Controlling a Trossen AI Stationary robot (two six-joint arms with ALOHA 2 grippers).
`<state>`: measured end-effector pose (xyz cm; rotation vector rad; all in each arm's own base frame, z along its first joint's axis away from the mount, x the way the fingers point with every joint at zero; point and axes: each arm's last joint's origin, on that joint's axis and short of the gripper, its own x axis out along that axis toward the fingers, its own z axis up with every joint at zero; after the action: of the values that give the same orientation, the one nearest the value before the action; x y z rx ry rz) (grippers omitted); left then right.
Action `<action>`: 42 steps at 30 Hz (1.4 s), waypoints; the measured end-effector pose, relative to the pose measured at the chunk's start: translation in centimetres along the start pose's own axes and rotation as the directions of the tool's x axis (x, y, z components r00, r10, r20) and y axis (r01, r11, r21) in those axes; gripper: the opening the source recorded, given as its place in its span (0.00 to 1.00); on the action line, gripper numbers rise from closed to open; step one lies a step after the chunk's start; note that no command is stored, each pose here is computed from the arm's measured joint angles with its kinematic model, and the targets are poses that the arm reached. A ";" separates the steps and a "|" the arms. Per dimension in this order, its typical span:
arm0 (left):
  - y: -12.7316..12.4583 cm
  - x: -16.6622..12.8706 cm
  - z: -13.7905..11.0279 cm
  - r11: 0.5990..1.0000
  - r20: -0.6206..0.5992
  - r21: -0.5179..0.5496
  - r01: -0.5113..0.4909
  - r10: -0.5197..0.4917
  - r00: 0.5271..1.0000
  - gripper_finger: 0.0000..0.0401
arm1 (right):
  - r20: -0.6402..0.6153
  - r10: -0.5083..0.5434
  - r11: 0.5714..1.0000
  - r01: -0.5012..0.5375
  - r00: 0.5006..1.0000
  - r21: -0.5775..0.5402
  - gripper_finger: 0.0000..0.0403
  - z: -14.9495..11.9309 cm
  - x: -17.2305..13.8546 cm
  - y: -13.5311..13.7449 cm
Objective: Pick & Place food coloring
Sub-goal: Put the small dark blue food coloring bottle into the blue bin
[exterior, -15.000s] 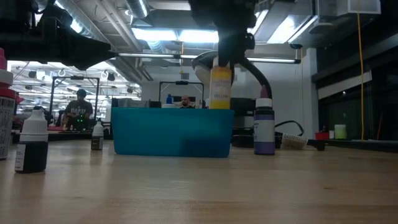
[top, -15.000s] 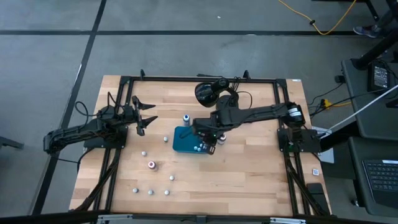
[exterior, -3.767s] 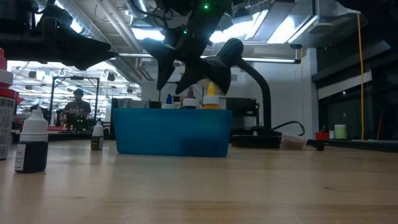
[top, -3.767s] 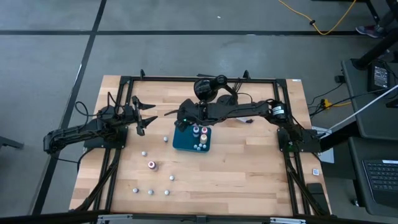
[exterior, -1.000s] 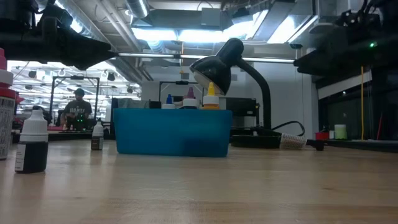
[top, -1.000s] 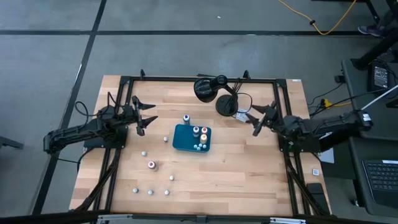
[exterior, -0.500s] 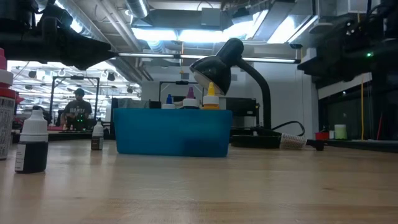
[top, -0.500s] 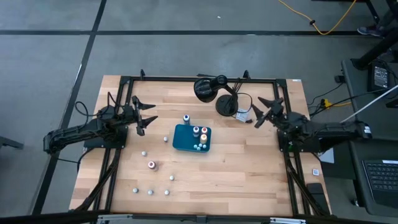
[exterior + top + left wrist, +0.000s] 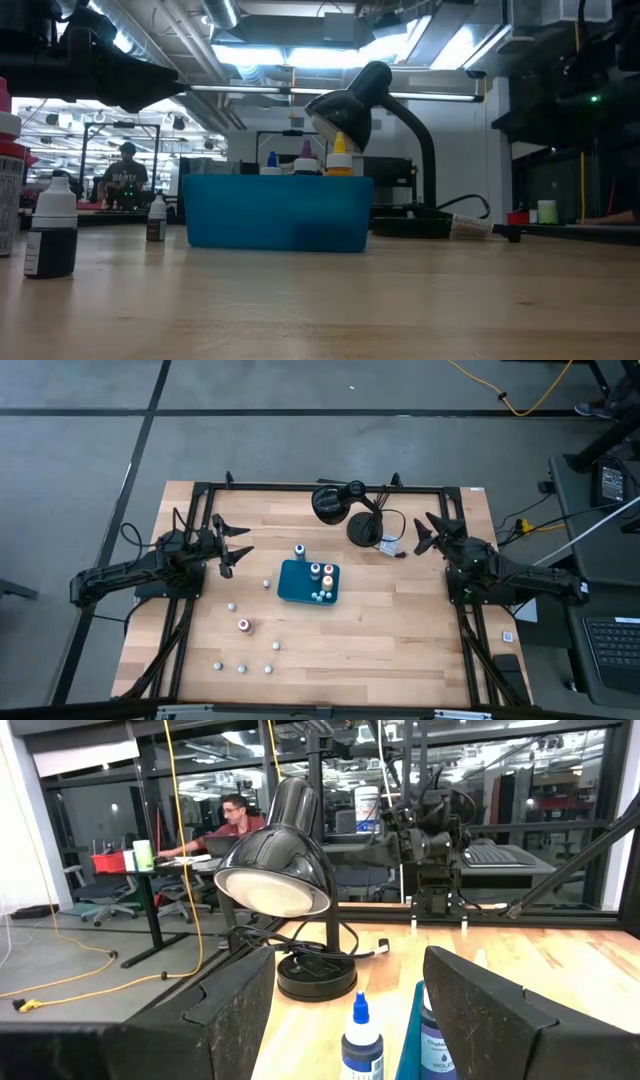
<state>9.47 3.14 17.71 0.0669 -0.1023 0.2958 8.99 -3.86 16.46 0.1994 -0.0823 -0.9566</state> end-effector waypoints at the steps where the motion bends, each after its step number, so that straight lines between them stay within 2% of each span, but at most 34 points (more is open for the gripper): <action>1: 0.0 0.0 0.0 1.000 0.000 0.000 0.000 0.000 1.000 0.63 | 0.002 0.002 1.000 -0.002 1.000 -0.013 0.61 0.0 0.0 0.0; 4: 0.0 0.0 0.0 1.000 0.000 0.000 0.000 0.000 1.000 0.63 | 0.001 0.005 0.998 -0.005 1.000 -0.070 0.61 0.0 0.0 0.0; 42: 0.0 0.0 0.0 1.000 0.000 0.000 0.000 0.000 1.000 0.63 | 0.022 -0.013 0.998 0.014 1.000 -0.056 0.61 0.3 0.0 -0.2</action>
<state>9.47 3.14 17.72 0.0671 -0.1026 0.2957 8.78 -4.05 16.66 0.1380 -0.0744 -0.9738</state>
